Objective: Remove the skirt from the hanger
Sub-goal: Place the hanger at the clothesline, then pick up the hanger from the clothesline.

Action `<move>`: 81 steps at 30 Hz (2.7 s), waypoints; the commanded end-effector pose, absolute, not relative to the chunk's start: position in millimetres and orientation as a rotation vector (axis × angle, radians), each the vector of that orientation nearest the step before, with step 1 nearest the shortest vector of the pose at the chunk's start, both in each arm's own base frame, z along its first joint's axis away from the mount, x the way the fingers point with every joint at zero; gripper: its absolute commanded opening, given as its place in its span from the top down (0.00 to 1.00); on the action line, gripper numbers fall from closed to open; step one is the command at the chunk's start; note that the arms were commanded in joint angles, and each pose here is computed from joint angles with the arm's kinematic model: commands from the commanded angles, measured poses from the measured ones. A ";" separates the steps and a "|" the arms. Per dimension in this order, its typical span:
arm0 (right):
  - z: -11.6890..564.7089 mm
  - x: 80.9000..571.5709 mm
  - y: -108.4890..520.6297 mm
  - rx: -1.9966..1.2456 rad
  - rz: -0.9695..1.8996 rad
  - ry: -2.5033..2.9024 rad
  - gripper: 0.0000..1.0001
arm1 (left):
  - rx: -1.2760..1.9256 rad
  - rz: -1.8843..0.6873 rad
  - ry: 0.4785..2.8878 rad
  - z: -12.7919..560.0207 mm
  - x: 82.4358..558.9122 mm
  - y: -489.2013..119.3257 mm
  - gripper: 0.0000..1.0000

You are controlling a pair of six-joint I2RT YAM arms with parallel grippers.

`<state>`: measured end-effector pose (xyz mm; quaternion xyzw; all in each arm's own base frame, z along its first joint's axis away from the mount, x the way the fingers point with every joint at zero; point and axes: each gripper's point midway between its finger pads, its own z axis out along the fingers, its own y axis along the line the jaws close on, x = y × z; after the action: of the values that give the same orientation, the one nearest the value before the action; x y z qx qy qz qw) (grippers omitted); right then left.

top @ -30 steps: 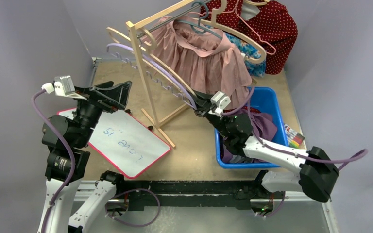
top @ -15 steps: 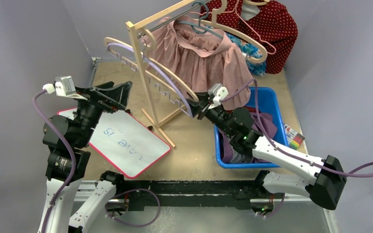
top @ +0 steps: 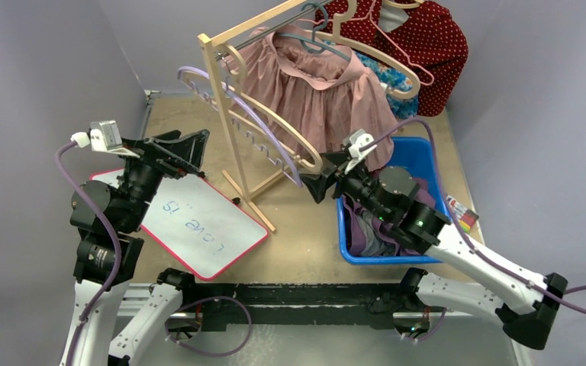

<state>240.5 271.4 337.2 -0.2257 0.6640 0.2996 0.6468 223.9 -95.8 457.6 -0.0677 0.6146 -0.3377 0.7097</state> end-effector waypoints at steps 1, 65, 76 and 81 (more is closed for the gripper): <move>338.8 210.3 238.6 -0.523 0.688 1.616 0.13 | -0.120 -0.736 1.323 469.8 217.5 -94.3 0.00; 468.7 385.5 173.9 -0.631 0.571 1.620 0.28 | -0.065 -0.626 1.417 435.0 195.5 -82.8 0.00; 445.5 391.8 206.0 -0.747 0.764 1.587 0.51 | 0.009 -0.733 1.421 432.2 192.6 -103.8 0.00; 445.5 383.2 214.8 -0.765 0.842 1.530 0.61 | 0.042 -0.790 1.403 439.5 189.4 -114.4 0.00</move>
<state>400.5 200.9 422.9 -0.2994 0.7045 0.3161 0.5604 193.7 -104.5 417.8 -0.0015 0.6564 -0.3246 0.6810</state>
